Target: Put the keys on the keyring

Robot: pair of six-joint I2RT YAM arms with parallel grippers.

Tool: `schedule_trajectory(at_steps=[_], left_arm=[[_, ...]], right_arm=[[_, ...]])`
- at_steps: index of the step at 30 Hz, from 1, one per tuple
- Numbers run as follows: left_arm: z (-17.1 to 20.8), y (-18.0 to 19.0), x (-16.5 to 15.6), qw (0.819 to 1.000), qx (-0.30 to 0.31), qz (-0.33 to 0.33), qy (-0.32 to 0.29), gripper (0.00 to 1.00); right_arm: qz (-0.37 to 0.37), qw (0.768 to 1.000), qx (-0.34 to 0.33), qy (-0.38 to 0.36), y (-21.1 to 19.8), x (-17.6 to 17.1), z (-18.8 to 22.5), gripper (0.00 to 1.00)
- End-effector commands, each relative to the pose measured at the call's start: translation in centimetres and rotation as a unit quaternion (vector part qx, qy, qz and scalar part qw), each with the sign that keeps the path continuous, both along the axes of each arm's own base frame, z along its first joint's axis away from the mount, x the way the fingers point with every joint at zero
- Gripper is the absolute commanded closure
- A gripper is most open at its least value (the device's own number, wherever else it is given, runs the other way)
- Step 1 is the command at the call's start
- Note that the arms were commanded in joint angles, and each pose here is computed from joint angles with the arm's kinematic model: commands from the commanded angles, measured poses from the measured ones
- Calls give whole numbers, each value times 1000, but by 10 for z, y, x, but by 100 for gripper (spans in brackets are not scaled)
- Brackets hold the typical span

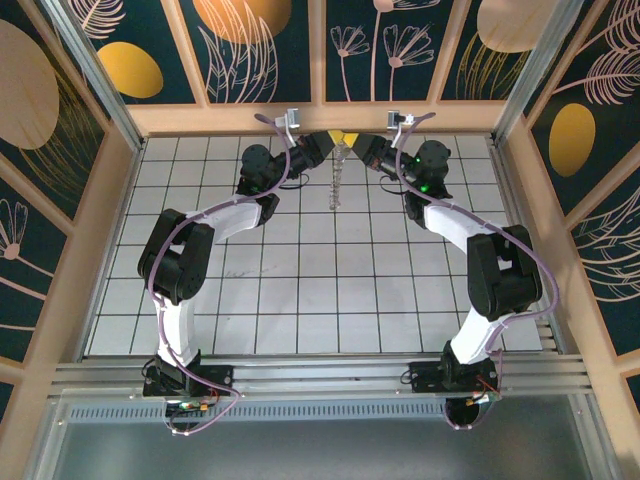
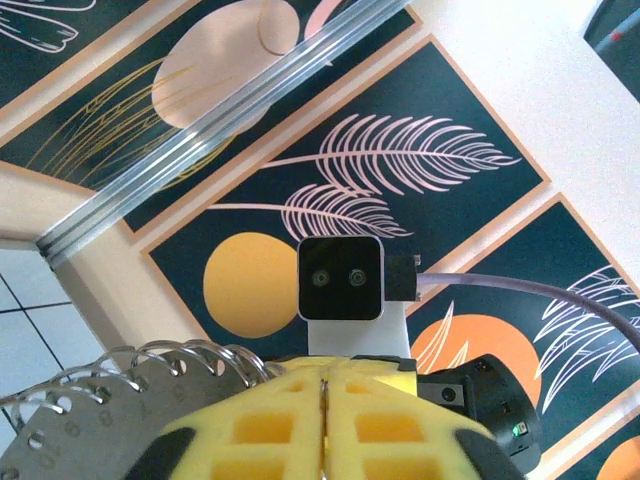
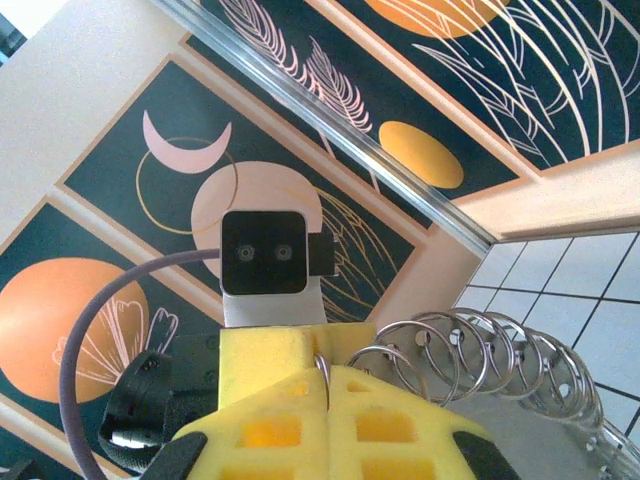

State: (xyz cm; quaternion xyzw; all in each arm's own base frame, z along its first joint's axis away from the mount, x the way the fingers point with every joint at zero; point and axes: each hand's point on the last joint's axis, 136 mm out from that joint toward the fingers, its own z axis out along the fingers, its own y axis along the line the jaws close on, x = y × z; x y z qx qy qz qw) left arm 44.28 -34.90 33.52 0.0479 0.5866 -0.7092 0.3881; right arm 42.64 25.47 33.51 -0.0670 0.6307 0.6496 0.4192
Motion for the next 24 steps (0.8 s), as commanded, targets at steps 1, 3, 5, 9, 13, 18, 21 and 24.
schedule_trajectory(at_steps=[1, 3, 5, 9, 13, 18, 21, 24], left_arm=[[39, 5, -16, 998, -4, 4, -62, 78], [40, 8, -14, 998, 10, 12, -67, 69], [39, 11, -12, 997, 28, 19, -71, 64], [36, 15, -7, 995, 64, 22, -77, 59], [31, 12, -4, 992, 99, 5, -82, 58], [23, 4, -2, 986, 140, -25, -92, 57], [18, -2, -1, 982, 155, -46, -92, 57], [12, -4, 1, 981, 161, -60, -87, 57]], right_arm=[[12, 999, -9, -33, -9, -1, 16, 100], [24, 999, -20, -39, -11, -1, 16, 100], [39, 998, -35, -45, -12, -1, 16, 100], [67, 993, -72, -58, -13, -1, 13, 100], [86, 990, -93, -60, -20, 3, 6, 100], [123, 985, -101, -65, -26, 3, 0, 100], [138, 982, -108, -68, -25, 3, -3, 100], [141, 982, -110, -69, -25, 4, -4, 100]])
